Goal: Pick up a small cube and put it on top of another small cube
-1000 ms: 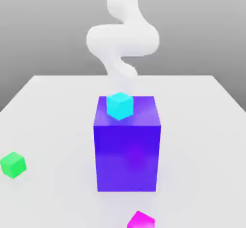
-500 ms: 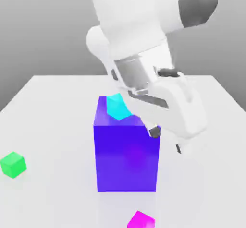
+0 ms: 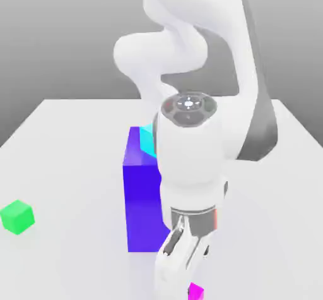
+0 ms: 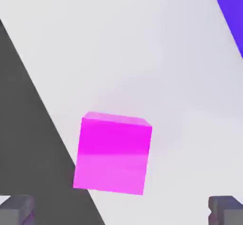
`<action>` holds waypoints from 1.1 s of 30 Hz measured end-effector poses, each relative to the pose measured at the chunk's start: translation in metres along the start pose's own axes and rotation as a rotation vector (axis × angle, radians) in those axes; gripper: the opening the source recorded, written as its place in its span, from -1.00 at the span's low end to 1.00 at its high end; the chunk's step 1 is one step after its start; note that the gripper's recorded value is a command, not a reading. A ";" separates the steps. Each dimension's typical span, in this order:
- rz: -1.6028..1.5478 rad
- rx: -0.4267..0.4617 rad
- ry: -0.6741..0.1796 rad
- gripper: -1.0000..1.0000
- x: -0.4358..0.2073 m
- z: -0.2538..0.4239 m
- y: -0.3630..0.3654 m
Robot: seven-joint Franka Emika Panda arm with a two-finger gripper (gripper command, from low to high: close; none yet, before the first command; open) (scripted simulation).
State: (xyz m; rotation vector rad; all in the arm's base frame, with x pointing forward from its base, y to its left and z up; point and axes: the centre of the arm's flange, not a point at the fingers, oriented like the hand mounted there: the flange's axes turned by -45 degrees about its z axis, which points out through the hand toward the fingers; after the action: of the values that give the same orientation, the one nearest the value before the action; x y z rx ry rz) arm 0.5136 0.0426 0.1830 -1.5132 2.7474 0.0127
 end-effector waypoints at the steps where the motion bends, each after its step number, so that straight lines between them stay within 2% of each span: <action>1: 0.009 0.005 0.004 0.00 0.000 0.011 0.000; 3: 0.016 0.007 0.007 0.00 0.001 0.038 -0.001; 4: 0.019 0.006 0.008 -1.00 0.001 0.049 0.000; 9: 0.019 0.008 0.007 -1.00 0.001 0.049 -0.001; 10: 0.015 -0.013 0.019 -1.00 0.002 0.055 0.002; 16: 0.013 0.012 0.007 -1.00 0.003 -0.007 -0.002; 25: -0.156 0.139 0.018 -1.00 0.074 -0.096 -0.046; 33: -0.278 0.199 0.042 -1.00 0.162 -0.146 -0.071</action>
State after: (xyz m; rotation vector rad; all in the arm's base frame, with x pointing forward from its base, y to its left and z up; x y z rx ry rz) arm 0.4865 -0.1339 0.3270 -1.8357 2.4519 -0.2865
